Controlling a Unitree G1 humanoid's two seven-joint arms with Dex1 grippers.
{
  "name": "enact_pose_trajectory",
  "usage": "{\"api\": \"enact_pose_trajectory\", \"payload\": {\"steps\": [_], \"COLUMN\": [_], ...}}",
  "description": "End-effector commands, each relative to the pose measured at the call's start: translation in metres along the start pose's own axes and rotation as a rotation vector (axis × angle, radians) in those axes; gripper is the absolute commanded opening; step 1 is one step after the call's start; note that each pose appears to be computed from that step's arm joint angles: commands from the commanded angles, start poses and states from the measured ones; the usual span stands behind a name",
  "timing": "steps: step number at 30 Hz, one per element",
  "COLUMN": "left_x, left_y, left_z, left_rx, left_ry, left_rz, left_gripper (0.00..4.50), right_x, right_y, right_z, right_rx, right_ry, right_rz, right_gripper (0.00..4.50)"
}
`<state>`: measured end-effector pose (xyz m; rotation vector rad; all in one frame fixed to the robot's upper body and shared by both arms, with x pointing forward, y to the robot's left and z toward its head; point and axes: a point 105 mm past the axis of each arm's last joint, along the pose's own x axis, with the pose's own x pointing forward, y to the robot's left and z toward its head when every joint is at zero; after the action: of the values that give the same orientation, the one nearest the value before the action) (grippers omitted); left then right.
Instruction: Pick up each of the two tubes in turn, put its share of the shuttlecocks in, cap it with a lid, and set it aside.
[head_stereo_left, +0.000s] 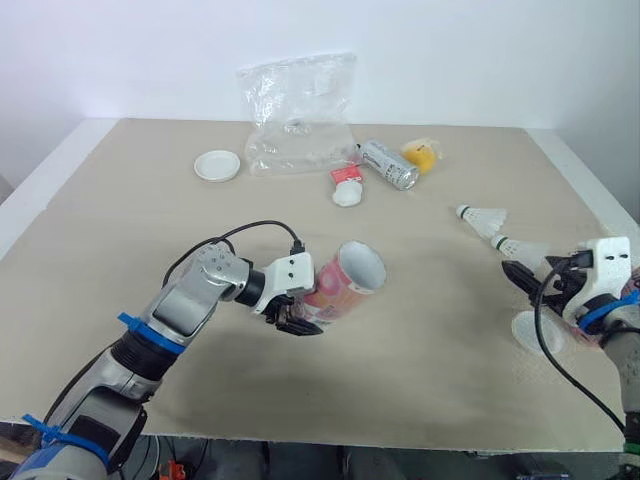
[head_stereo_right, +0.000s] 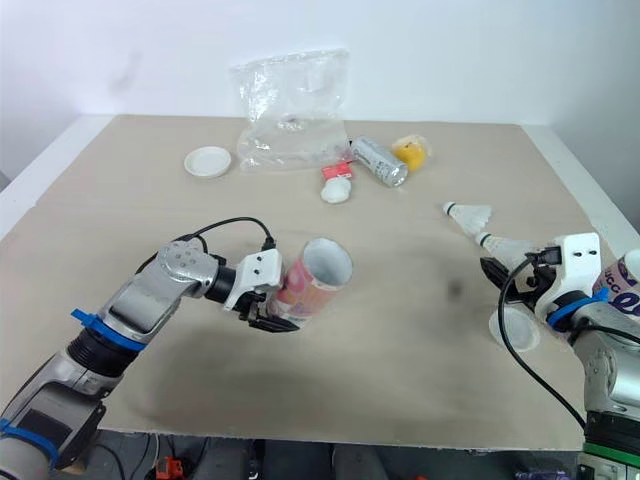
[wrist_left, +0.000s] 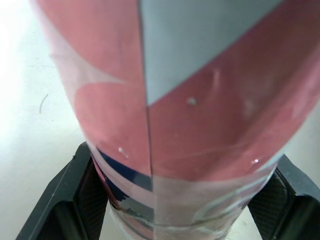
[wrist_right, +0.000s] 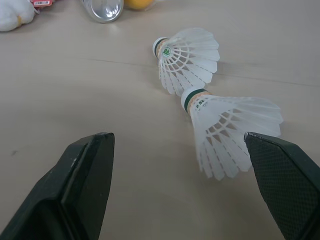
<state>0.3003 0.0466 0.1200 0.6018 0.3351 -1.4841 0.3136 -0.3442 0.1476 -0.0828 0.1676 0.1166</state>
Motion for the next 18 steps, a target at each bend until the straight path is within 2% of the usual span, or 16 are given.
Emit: {"api": "enact_pose_trajectory", "payload": {"steps": [1, 18], "left_x": [0.002, -0.001], "left_y": [-0.005, -0.005], "left_z": [-0.001, -0.003], "left_rx": [-0.002, -0.013], "left_ry": [0.004, 0.012], "left_rz": [-0.011, -0.007], "left_gripper": [3.41, 3.41], "right_x": [0.001, 0.027], "right_y": [-0.006, -0.008], "right_z": [0.014, 0.004], "right_rx": [-0.027, -0.002], "right_ry": [-0.038, -0.001], "right_rz": [-0.001, 0.051], "right_gripper": [4.43, 4.43]}}
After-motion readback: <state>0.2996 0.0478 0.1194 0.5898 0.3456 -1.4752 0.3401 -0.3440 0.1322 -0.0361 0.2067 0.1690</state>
